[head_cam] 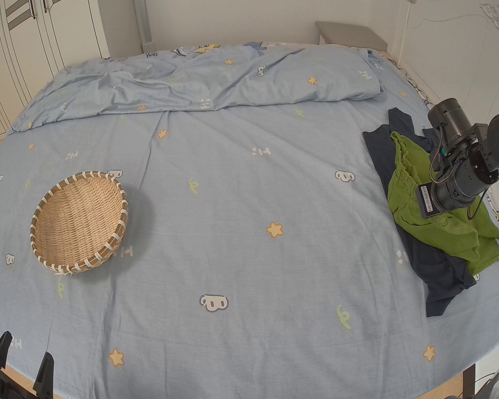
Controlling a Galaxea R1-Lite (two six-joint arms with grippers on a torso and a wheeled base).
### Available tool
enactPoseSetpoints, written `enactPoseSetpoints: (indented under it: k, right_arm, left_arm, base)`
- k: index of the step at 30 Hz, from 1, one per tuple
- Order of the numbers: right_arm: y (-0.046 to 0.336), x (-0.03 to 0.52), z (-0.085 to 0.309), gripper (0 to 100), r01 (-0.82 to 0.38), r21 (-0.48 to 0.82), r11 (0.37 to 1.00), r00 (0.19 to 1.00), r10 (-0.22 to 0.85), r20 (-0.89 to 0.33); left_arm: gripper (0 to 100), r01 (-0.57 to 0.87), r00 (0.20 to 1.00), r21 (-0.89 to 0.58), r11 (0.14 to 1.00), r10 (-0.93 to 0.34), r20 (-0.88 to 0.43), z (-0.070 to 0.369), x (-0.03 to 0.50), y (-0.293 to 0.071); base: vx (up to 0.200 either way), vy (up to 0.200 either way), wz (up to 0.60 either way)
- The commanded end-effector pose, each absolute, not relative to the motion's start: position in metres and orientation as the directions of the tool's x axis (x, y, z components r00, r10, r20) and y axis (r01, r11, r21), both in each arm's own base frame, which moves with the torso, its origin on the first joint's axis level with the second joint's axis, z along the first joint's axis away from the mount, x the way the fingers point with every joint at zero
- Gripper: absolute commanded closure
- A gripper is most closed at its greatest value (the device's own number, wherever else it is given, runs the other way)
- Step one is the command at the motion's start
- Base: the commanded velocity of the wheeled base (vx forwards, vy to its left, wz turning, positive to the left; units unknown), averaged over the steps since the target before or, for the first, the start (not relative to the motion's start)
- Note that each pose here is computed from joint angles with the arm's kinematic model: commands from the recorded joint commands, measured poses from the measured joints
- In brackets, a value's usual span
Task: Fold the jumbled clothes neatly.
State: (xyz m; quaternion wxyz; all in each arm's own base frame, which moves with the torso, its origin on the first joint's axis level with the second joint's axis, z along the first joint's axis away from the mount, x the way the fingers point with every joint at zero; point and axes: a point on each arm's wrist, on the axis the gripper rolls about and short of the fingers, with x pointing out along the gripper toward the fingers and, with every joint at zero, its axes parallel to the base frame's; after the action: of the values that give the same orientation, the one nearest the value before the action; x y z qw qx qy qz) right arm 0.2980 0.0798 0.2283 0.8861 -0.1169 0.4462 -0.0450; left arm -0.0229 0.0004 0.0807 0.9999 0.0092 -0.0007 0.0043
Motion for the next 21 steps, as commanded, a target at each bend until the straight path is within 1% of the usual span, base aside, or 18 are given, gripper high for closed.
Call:
enactPoseSetpoints:
  k: [1, 3, 4, 8, 10, 11, 12, 13, 14, 15, 17, 18, 19, 21]
  right_arm:
    - [0.118, 0.258, 0.286, 100, -0.214, 0.06, 0.975, 0.605, 0.18, -0.776]
    - [0.133, 0.259, 0.283, 100, -0.233, 0.082, 0.969, 0.586, 0.207, -0.783]
    - [0.153, 0.261, 0.276, 100, -0.253, 0.102, 0.962, 0.556, 0.231, -0.798]
    - [0.192, 0.242, 0.273, 100, -0.312, 0.159, 0.937, 0.52, 0.309, -0.797]
    - [0.22, 0.23, 0.27, 100, -0.343, 0.197, 0.919, 0.49, 0.354, -0.796]
    - [0.22, 0.23, 0.27, 100, -0.343, 0.197, 0.919, 0.49, 0.354, -0.796]
    - [0.242, 0.227, 0.263, 100, -0.354, 0.214, 0.91, 0.466, 0.37, -0.804]
    - [0.242, 0.227, 0.263, 100, -0.354, 0.214, 0.91, 0.466, 0.37, -0.804]
    - [0.266, 0.224, 0.253, 100, -0.378, 0.219, 0.9, 0.442, 0.383, -0.811]
    - [0.278, 0.224, 0.25, 100, -0.391, 0.222, 0.893, 0.436, 0.392, -0.81]
    - [0.299, 0.226, 0.243, 100, -0.41, 0.227, 0.883, 0.426, 0.406, -0.808]
    - [0.299, 0.226, 0.243, 100, -0.41, 0.227, 0.883, 0.426, 0.406, -0.808]
    - [0.318, 0.228, 0.232, 100, -0.435, 0.224, 0.872, 0.414, 0.414, -0.811]
    - [0.33, 0.229, 0.219, 100, -0.45, 0.209, 0.868, 0.396, 0.403, -0.825]
  left_arm:
    - [0, -0.009, 1.0, 0.018, 1.0, 0.009, -0.003, 0.076, -0.023, 0.0]
    - [0, -0.009, 1.0, 0.018, 1.0, 0.009, -0.003, 0.076, -0.023, 0.0]
    - [0, -0.009, 1.0, 0.018, 1.0, 0.009, -0.003, 0.076, -0.023, 0.0]
    - [0, -0.009, 1.0, 0.018, 1.0, 0.009, -0.003, 0.076, -0.023, 0.0]
    - [0, -0.009, 1.0, 0.018, 1.0, 0.009, -0.003, 0.076, -0.023, 0.0]
    - [0, -0.009, 1.0, 0.018, 1.0, 0.009, -0.003, 0.076, -0.023, 0.0]
    - [0, -0.009, 1.0, 0.018, 1.0, 0.009, -0.003, 0.076, -0.023, 0.0]
    - [0, -0.009, 1.0, 0.018, 1.0, 0.009, -0.003, 0.076, -0.023, 0.0]
    - [0, -0.009, 1.0, 0.018, 1.0, 0.009, -0.003, 0.076, -0.023, 0.0]
    - [0, -0.009, 1.0, 0.018, 1.0, 0.009, -0.003, 0.076, -0.023, 0.0]
    - [0, -0.009, 1.0, 0.018, 1.0, 0.009, -0.003, 0.076, -0.023, 0.0]
    - [0, -0.009, 1.0, 0.018, 1.0, 0.009, -0.003, 0.076, -0.023, 0.0]
    - [0, -0.009, 1.0, 0.018, 1.0, 0.009, -0.003, 0.076, -0.023, 0.0]
    - [0, -0.009, 1.0, 0.018, 1.0, 0.009, -0.003, 0.076, -0.023, 0.0]
  base:
    - [0.0, 0.0, 0.0]
    - [0.0, 0.0, 0.0]
    - [0.0, 0.0, 0.0]
    - [0.0, 0.0, 0.0]
    - [0.0, 0.0, 0.0]
    - [0.0, 0.0, 0.0]
    - [0.0, 0.0, 0.0]
    - [0.0, 0.0, 0.0]
    - [0.0, 0.0, 0.0]
    - [0.0, 0.0, 0.0]
    - [0.0, 0.0, 0.0]
    - [0.0, 0.0, 0.0]
    - [0.0, 0.0, 0.0]
    - [0.0, 0.0, 0.0]
